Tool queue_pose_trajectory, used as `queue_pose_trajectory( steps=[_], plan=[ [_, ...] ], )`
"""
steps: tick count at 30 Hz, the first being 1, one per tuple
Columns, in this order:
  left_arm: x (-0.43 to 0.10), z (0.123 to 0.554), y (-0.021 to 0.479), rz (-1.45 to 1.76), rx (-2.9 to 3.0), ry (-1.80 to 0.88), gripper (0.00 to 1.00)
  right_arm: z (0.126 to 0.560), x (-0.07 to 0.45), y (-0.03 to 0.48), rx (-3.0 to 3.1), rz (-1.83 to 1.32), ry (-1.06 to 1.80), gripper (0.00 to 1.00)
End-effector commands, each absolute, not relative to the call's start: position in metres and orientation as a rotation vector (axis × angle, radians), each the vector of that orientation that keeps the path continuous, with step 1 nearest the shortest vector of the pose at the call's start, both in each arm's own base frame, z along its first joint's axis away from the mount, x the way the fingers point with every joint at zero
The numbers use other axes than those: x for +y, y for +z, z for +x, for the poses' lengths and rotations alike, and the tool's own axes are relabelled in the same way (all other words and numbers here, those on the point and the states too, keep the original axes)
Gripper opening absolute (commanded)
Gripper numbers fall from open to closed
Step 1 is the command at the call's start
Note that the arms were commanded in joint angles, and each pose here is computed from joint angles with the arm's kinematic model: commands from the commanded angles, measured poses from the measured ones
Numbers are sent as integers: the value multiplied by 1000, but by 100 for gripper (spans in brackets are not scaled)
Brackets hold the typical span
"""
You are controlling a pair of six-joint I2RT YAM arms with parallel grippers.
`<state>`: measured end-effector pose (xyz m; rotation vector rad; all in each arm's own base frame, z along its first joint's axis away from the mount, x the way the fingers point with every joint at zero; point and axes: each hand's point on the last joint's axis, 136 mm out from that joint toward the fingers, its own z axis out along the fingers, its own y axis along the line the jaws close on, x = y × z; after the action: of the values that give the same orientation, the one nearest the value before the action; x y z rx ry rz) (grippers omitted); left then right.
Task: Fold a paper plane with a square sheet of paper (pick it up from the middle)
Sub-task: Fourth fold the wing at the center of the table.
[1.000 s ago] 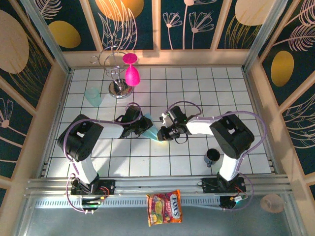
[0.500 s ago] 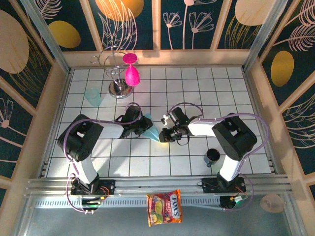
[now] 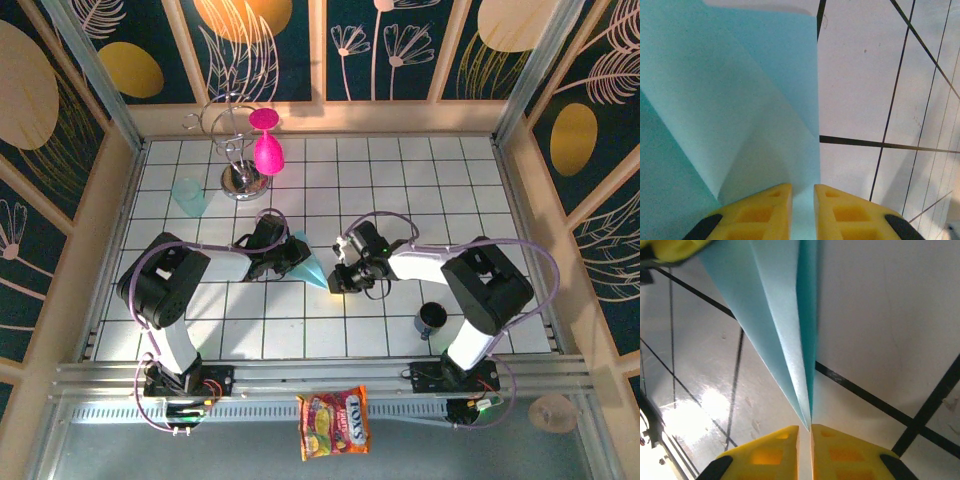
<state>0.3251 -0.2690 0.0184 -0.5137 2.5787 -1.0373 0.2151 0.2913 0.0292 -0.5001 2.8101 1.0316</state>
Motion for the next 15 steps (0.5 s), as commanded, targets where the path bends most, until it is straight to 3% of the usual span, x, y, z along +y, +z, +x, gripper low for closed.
queue_pose_trajectory(
  steps=[1, 7, 15],
  plan=[
    [-266, 317, 6, -470, 2626, -1016, 20, 237, 295, 62, 2677, -457, 1041, 16],
    [-287, 319, 24, -321, 2596, -1130, 20, 261, 291, 79, 2574, -354, 1101, 14],
    [-308, 319, 30, -242, 2585, -1195, 20, 261, 300, 61, 2636, -370, 1098, 11]
  ],
)
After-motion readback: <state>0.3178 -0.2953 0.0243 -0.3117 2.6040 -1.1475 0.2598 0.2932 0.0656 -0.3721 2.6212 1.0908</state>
